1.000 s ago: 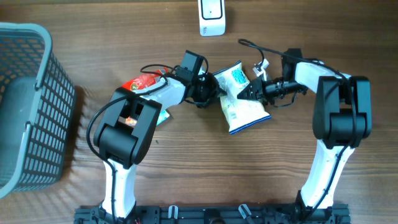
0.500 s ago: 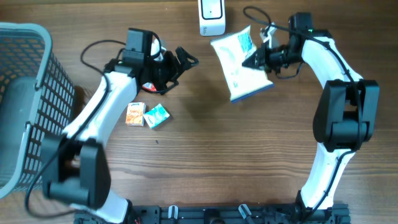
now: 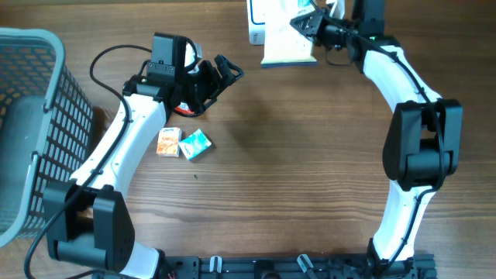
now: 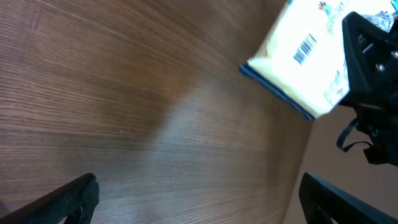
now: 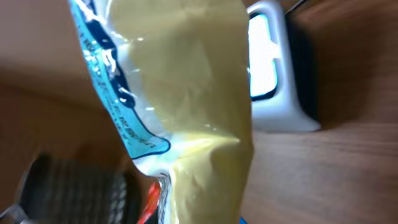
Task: Scan the item barcode
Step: 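Lift the flipped yellow bag with the right gripper to the scanner, then carry the yellow bag right and drop it at the table edge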
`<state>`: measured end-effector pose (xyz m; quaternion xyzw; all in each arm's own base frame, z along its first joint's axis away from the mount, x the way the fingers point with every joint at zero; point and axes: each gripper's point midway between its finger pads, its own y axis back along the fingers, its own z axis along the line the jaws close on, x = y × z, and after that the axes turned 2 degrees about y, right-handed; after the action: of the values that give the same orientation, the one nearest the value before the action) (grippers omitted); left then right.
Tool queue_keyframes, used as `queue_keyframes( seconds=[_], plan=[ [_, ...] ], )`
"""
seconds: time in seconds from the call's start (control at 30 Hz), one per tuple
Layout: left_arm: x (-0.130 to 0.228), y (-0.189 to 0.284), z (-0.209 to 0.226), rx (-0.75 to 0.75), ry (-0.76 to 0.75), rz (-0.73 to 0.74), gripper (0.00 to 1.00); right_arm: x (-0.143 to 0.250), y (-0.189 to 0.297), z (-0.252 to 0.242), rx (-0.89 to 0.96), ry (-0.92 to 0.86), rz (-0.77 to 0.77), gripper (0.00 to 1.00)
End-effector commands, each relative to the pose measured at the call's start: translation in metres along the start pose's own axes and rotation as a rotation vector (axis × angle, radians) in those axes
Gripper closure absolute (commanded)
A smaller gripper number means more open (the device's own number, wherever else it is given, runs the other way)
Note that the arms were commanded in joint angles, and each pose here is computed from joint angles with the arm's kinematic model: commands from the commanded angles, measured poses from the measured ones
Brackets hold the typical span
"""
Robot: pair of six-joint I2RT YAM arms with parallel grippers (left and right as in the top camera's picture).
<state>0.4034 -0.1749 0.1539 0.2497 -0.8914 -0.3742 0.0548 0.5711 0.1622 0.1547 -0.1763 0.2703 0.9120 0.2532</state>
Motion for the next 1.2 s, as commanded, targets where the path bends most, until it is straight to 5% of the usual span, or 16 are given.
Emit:
queue_keyframes(
  seconds=[0.0, 0.17, 0.23, 0.37, 0.67, 0.77, 1.17],
  plan=[
    [-0.003, -0.001, 0.004, -0.011, -0.020, -0.009, 0.00, -0.066, 0.042, 0.024, 0.246, 0.197, -0.240, 0.96],
    [-0.003, -0.001, 0.004, -0.011, -0.020, -0.009, 0.00, -0.109, 0.100, 0.090, 1.124, 0.885, -0.545, 0.95],
    [-0.003, -0.001, 0.004, -0.011, -0.020, -0.009, 0.00, -0.095, 0.056, 0.130, 1.283, 1.234, -0.551, 0.95],
    [-0.003, -0.001, 0.004, -0.011, -0.020, -0.009, 0.00, -0.059, -0.016, 0.118, 1.331, 1.506, -0.452, 0.95],
    [-0.003, -0.001, 0.004, -0.011, -0.020, -0.009, 0.00, -0.037, -0.058, 0.080, 1.252, 1.550, -0.366, 0.95],
    [-0.003, -0.001, 0.004, -0.011, -0.020, -0.009, 0.00, -0.016, -0.082, 0.064, 1.139, 1.613, -0.230, 0.95],
    [-0.003, -0.001, 0.004, -0.011, -0.020, -0.009, 0.00, -0.004, -0.100, 0.077, 1.037, 1.663, -0.254, 0.95]
  ],
)
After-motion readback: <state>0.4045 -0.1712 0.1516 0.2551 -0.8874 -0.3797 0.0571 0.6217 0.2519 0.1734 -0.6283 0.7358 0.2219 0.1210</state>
